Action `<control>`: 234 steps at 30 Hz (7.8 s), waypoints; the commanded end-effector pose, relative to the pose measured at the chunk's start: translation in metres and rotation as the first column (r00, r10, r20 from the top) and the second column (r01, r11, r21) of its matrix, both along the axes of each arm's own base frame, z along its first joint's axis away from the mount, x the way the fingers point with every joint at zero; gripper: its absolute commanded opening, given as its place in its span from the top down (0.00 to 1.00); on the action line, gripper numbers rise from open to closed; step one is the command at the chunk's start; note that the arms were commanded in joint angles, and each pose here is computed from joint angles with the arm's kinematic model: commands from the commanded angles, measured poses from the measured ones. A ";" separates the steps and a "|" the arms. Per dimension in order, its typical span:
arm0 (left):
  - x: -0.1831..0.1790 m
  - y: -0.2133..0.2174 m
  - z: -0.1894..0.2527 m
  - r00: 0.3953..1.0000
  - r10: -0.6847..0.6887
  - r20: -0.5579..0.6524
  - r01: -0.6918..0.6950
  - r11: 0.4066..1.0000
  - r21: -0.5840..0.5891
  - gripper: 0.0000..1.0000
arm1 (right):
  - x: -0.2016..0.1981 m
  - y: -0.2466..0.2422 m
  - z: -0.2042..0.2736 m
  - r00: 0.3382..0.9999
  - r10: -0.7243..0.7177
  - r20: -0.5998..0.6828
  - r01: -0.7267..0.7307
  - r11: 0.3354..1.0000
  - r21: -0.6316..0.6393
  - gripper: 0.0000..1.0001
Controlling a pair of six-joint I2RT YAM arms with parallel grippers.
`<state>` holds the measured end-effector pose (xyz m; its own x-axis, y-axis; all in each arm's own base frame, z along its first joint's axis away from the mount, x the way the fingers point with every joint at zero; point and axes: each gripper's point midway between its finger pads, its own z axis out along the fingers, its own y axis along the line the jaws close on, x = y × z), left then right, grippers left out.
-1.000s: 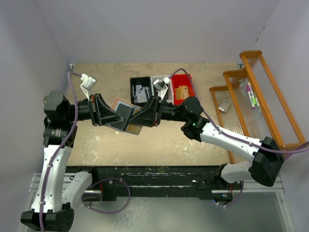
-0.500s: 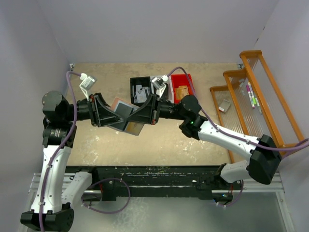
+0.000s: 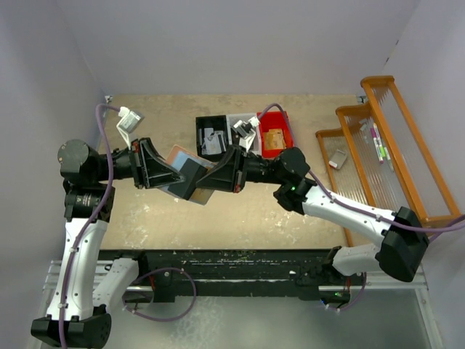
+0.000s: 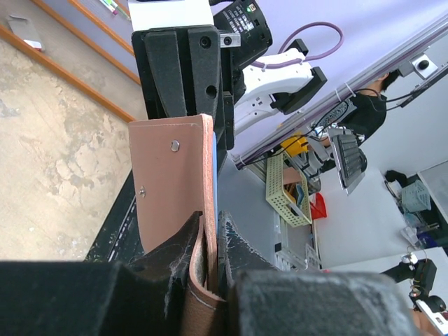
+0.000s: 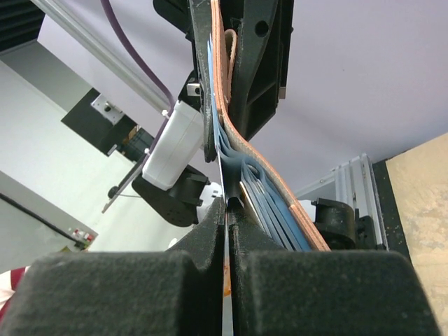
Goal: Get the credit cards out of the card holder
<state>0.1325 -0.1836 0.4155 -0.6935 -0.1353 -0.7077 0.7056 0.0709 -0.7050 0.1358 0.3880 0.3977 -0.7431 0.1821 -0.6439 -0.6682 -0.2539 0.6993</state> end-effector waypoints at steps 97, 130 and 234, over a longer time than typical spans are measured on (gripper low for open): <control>-0.016 0.008 -0.007 0.950 0.036 0.310 -0.089 0.983 0.159 0.95 | 0.384 -0.127 -0.231 0.653 -0.608 0.451 0.621 0.089 -0.778 0.46; -0.022 0.007 -0.035 0.958 -0.064 0.280 0.016 0.986 0.169 0.94 | -0.004 0.013 0.033 0.869 0.158 0.470 -0.053 0.972 -0.229 0.19; -0.009 0.002 0.018 0.953 0.144 0.267 -0.133 0.989 -0.060 0.27 | 0.025 -0.046 0.101 0.924 -0.377 0.061 0.338 0.882 0.328 1.00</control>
